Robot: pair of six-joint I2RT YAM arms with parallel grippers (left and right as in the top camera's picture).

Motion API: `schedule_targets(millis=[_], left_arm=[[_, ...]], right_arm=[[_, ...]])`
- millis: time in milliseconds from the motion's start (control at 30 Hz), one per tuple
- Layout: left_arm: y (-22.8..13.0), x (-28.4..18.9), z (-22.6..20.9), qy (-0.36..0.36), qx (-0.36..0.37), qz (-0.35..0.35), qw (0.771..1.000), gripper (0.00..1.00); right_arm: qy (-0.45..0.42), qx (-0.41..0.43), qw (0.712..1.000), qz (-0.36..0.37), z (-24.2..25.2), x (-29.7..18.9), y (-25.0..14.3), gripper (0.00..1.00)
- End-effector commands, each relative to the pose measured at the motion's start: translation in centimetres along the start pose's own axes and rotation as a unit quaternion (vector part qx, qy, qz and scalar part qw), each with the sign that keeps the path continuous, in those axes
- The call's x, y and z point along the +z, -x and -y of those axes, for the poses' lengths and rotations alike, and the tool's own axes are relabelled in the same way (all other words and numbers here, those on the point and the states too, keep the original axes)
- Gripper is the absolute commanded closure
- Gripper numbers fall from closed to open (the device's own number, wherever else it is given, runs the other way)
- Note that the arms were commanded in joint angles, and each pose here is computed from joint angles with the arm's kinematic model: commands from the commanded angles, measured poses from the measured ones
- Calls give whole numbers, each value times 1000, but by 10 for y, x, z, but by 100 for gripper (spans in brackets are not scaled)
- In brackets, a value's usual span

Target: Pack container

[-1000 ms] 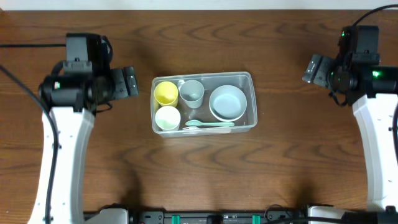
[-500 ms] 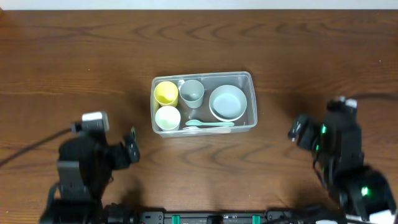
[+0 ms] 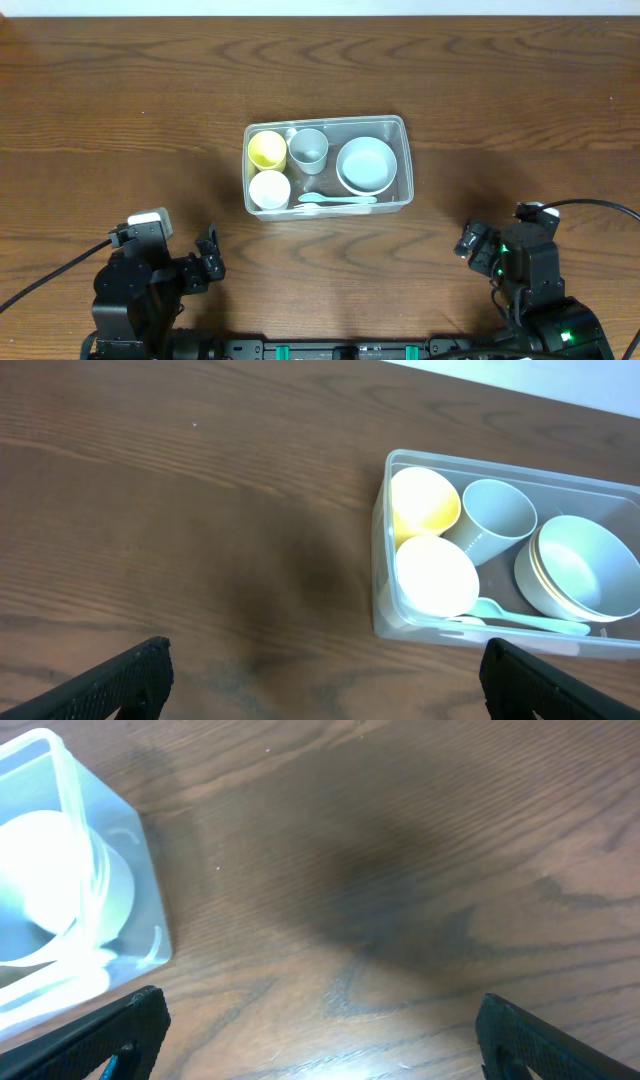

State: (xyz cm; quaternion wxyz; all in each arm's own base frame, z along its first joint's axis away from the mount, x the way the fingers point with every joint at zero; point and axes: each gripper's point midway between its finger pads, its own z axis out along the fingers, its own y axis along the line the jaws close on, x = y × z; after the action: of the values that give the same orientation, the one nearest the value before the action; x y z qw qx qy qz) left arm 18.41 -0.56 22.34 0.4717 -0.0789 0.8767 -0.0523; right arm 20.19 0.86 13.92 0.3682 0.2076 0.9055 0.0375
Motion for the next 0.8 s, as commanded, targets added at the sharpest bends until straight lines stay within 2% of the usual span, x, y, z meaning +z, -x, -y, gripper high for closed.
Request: schedule_targets(millis=[0,433,567,667,767], left_arm=[[-2,1,-2,4,-1,0,1000,2],[-2,1,-2,4,-1,0,1000,2],[-2,1,-2,4,-1,0,1000,2],[-2,1,-2,4,-1,0,1000,2],[-2,1,-2,4,-1,0,1000,2]], right_arm=[[12,5,1000,-8,-4,0,-5,1],[13,1,1000,7,-6,0,1,1],[72,-79,990,90,-27,-7,30,1],[135,-140,963,185,-46,-22,50,1],[164,-161,938,259,-48,-32,57,1]])
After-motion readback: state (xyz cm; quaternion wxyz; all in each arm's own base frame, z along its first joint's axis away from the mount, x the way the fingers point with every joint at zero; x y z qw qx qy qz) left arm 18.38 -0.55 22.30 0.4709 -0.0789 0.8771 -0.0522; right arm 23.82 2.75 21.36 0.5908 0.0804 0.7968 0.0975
